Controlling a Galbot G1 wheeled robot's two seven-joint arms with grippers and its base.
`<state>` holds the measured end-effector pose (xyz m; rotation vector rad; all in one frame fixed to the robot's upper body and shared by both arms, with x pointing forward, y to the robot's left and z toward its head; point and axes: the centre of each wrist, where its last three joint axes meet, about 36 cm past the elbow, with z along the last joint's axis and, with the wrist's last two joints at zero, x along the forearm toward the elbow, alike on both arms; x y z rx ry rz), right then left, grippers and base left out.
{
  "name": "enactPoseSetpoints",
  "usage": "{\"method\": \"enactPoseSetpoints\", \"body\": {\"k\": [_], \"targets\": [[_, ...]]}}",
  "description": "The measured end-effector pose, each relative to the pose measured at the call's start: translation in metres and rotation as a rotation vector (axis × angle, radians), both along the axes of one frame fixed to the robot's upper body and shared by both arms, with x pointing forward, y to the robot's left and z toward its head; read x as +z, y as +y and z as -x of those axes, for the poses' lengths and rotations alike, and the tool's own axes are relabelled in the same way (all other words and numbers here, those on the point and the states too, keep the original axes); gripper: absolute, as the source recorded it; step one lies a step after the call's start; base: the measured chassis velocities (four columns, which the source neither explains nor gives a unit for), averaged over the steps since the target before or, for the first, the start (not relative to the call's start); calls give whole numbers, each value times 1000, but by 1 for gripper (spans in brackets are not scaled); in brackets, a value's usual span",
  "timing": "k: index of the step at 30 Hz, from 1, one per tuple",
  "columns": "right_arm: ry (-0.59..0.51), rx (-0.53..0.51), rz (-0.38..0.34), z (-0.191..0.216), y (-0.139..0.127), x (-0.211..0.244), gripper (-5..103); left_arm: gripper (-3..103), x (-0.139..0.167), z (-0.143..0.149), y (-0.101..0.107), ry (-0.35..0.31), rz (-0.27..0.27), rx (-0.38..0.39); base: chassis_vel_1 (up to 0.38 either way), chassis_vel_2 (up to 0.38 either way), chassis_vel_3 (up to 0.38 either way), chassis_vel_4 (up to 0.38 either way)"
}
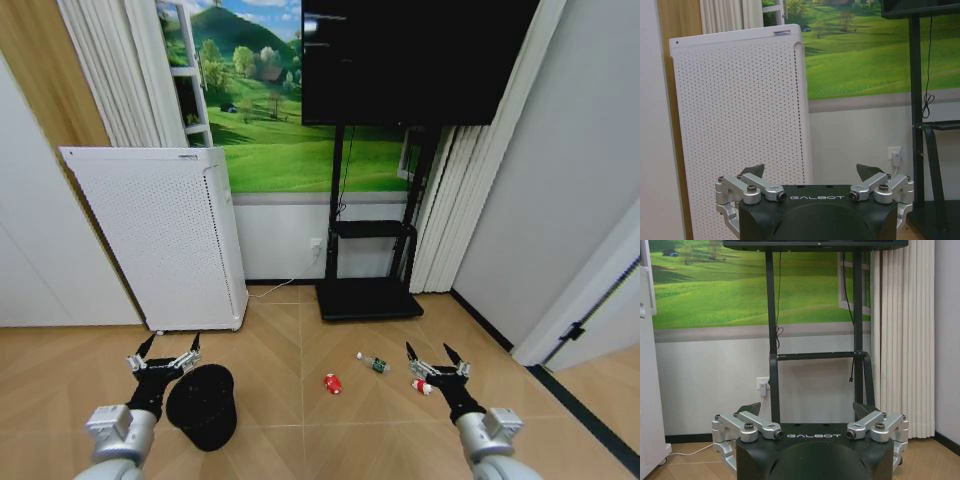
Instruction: Pick up the trash bin and place the garbage on the floor into it.
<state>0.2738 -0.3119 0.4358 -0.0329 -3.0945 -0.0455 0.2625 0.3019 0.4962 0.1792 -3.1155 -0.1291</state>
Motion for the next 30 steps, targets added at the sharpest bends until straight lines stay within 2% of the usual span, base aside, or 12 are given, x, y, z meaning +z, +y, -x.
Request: {"method": "enactPoseSetpoints", "body": {"k": [30], "targets": [[2, 0, -2, -1, 1, -3, 100, 100, -3, -2, 0, 1, 4, 1, 0, 0, 0, 0]]}}
